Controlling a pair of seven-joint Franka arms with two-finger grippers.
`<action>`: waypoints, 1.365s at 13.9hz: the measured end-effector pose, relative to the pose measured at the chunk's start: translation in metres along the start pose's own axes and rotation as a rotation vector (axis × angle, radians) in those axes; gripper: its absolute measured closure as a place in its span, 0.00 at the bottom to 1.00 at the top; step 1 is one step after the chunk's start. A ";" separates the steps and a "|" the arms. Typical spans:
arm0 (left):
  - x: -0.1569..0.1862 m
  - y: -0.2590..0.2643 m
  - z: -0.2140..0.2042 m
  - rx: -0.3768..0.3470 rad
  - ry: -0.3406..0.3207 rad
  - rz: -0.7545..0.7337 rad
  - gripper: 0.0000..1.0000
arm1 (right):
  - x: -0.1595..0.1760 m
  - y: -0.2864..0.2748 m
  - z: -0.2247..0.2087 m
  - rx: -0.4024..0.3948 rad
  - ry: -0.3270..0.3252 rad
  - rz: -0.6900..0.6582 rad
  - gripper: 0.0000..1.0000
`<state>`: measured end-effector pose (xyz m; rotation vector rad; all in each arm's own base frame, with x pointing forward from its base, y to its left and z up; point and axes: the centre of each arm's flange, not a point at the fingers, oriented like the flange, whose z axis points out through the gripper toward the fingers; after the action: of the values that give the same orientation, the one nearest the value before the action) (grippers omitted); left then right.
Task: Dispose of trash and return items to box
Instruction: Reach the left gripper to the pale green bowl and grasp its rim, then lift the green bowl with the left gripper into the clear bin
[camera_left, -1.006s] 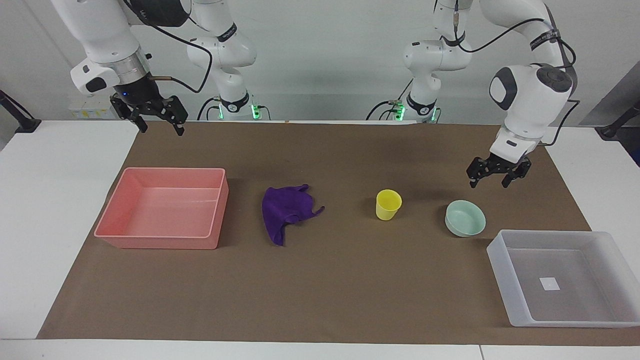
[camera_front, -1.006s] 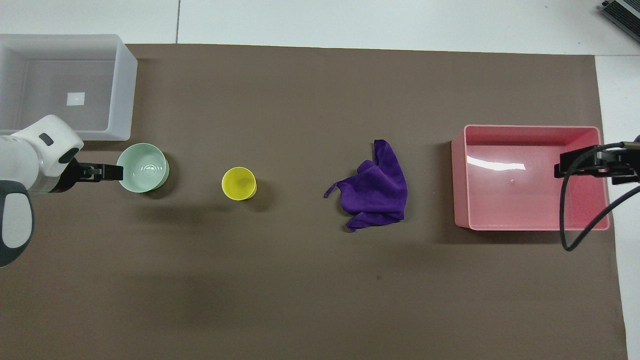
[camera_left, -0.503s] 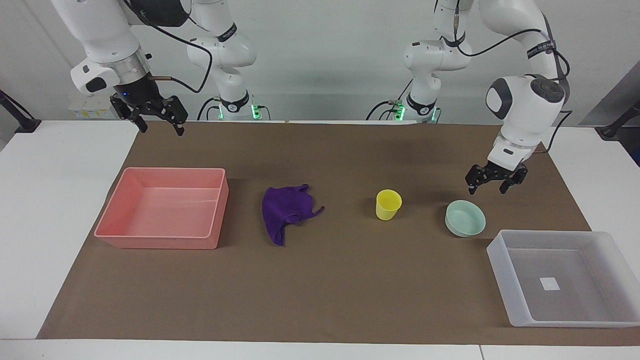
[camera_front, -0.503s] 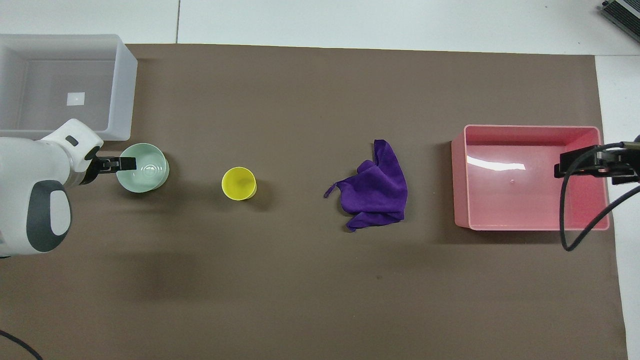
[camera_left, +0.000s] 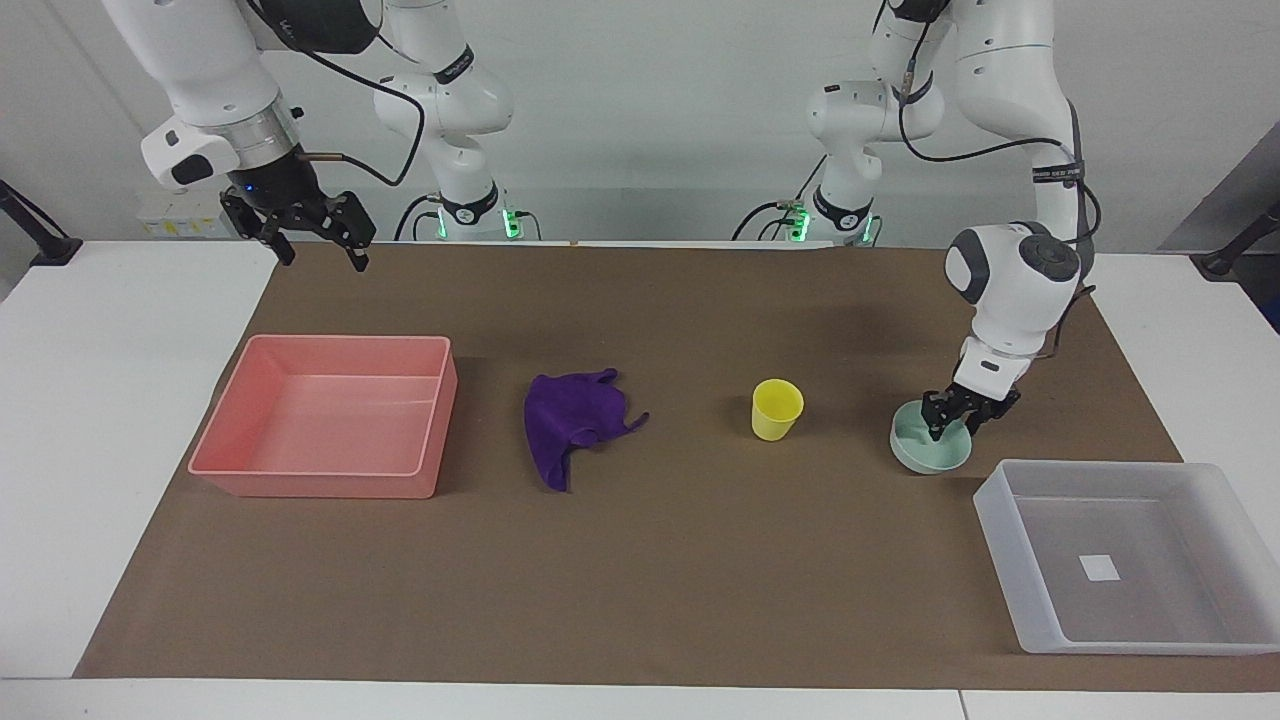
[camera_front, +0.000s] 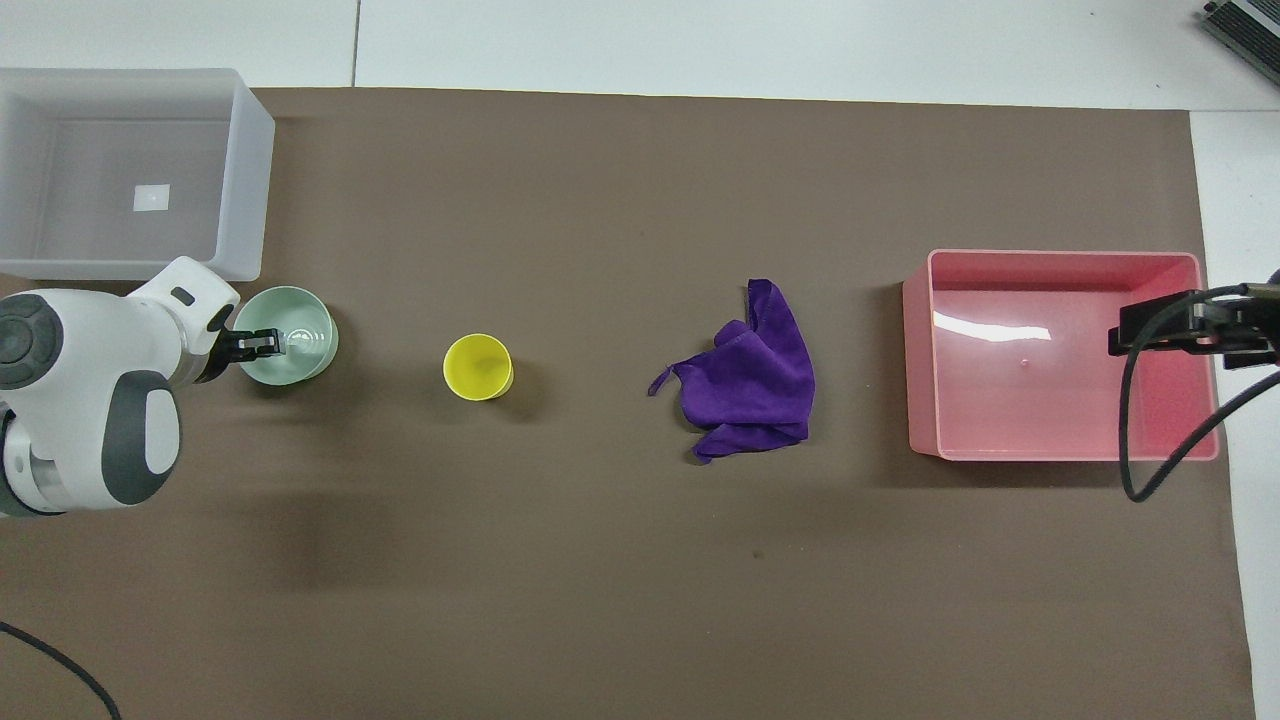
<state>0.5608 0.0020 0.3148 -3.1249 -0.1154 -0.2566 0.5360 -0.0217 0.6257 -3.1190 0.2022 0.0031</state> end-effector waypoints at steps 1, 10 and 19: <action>0.000 0.000 -0.001 0.000 -0.002 0.000 0.73 | 0.000 0.000 0.000 0.000 0.000 0.000 0.00; 0.017 -0.001 -0.110 -0.002 -0.023 -0.006 0.96 | 0.000 0.000 0.000 0.000 0.000 0.000 0.00; 0.125 -0.066 -0.147 -0.021 0.185 -0.151 0.96 | 0.000 0.000 0.000 0.000 0.000 0.000 0.00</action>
<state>0.6545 0.0750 0.4804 -3.0959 -0.3502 -0.5500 0.5360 -0.0217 0.6257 -3.1190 0.2022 0.0031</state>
